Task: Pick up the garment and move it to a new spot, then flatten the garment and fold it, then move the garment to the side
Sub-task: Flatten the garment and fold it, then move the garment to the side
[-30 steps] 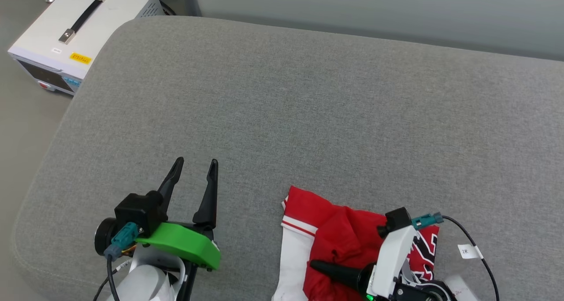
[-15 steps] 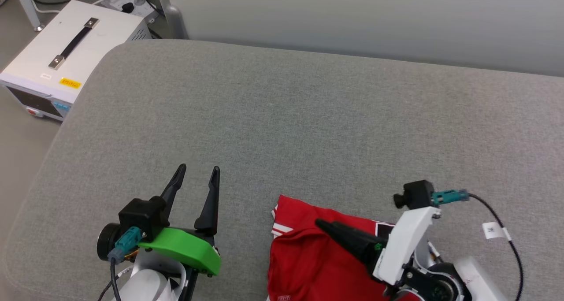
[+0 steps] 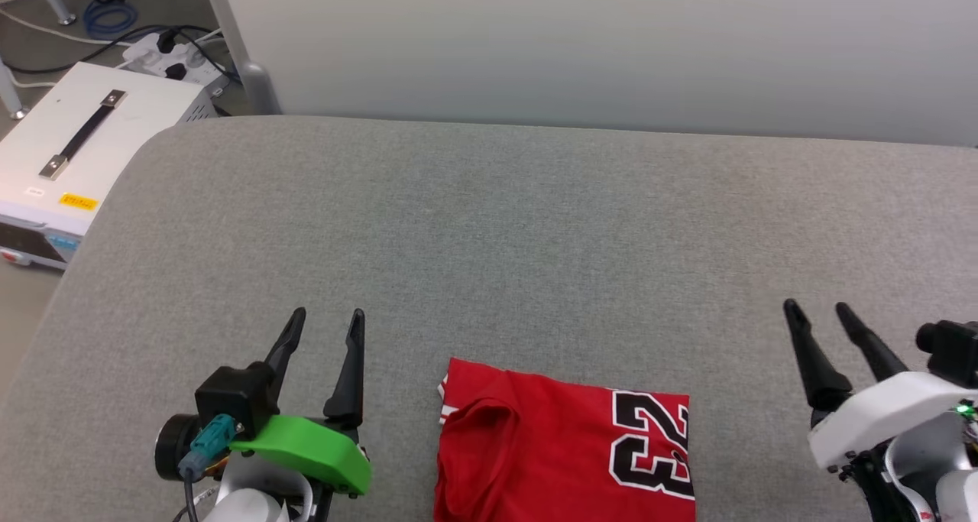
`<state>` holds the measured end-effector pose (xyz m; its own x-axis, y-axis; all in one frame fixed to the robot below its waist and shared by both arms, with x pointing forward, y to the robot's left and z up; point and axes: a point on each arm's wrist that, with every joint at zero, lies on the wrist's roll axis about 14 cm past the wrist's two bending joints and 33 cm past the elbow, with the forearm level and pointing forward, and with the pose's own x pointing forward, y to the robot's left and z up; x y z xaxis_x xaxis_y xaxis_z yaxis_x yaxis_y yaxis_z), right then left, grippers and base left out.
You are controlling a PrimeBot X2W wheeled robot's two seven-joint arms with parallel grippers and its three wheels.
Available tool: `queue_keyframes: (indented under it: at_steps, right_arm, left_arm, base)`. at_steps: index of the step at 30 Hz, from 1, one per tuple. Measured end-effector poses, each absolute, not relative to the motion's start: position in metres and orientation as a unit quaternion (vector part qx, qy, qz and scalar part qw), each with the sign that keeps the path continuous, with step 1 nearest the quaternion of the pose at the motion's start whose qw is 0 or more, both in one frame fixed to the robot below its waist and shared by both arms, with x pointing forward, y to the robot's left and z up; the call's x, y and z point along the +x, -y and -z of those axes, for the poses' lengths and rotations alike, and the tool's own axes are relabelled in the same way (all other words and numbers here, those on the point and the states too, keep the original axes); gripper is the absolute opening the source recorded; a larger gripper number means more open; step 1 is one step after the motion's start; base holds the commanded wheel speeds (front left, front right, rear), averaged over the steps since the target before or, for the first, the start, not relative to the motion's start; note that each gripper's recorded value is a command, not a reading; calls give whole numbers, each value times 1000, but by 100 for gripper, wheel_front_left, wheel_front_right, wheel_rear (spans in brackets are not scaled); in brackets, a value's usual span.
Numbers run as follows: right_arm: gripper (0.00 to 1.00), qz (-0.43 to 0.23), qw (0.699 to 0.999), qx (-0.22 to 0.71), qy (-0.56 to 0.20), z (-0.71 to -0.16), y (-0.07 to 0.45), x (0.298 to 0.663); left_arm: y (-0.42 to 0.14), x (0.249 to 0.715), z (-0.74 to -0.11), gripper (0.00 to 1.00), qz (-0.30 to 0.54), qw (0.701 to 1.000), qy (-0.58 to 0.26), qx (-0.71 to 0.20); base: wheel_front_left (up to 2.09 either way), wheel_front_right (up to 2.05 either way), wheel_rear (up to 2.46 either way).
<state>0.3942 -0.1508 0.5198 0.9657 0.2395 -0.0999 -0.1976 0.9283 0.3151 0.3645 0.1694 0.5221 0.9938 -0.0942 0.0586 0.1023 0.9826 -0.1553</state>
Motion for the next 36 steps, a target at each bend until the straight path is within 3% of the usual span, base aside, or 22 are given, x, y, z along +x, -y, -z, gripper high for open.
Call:
queue_keyframes:
  at_steps: [5,11,19,36]
  right_arm:
    - [100,-63,993,98,17,-553,182,383]
    - [100,-56,995,63,61,-570,184,361]
    - [100,-48,995,58,61,-567,183,337]
    - [100,-27,998,54,21,-550,195,344]
  left_arm:
    - [-170,366,-532,100,47,996,43,-69]
    - [-171,360,-530,100,46,996,42,-65]
    - [-170,350,-520,100,44,997,30,-62]
    - [-172,360,-512,100,41,997,19,-59]
  base:
    - [0,0,0]
    - [0,0,0]
    - [0,0,0]
    - [0,0,0]
